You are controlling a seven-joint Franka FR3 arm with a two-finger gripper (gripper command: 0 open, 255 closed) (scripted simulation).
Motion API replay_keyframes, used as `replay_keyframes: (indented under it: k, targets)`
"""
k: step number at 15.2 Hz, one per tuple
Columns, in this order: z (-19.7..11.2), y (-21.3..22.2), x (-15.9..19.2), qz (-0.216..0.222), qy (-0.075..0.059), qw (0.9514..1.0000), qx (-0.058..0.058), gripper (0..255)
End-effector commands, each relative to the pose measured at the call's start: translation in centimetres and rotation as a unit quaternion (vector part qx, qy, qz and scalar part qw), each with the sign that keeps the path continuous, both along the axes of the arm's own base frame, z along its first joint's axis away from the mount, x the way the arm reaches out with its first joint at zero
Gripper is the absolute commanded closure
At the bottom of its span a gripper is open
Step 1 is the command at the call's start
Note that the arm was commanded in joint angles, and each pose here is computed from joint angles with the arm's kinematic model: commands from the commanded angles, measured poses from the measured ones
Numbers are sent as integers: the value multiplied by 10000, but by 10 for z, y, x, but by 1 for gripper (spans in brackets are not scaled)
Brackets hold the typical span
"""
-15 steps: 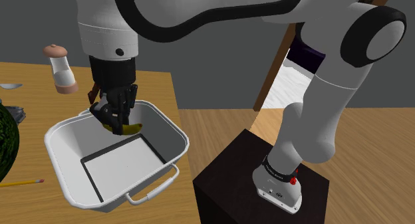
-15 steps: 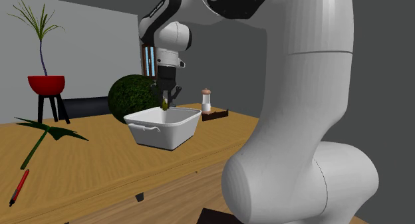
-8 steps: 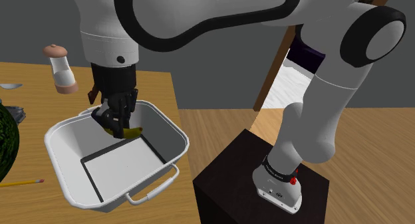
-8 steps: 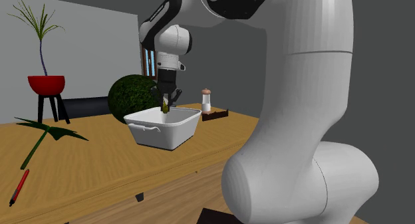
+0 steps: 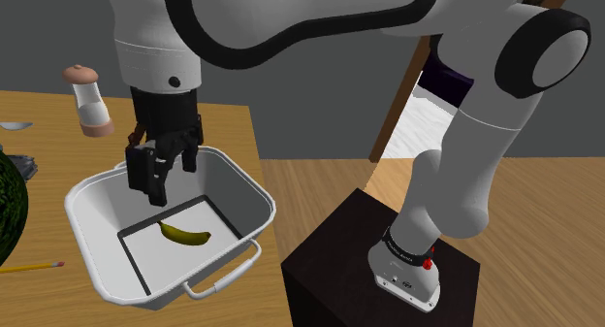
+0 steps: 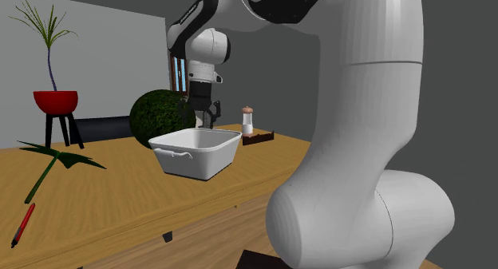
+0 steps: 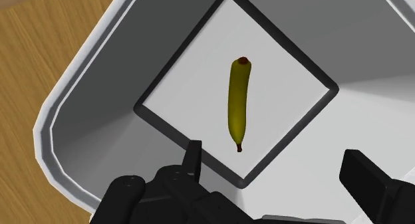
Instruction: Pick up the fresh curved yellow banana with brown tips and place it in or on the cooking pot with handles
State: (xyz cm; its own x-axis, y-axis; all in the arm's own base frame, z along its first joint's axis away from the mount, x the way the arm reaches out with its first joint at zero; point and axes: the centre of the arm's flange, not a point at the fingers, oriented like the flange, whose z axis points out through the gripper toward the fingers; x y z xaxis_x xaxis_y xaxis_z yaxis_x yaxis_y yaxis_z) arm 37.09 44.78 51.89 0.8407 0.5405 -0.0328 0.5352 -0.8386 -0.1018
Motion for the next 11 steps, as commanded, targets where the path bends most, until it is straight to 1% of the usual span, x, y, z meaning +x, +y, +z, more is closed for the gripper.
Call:
replay_keyframes:
  k: [1,3,11]
  targets:
    - [20,-2,1,0,1,10000,-1,0]
    - [44,-4,3,0,1,10000,-1,0]
    - [44,-4,3,0,1,10000,-1,0]
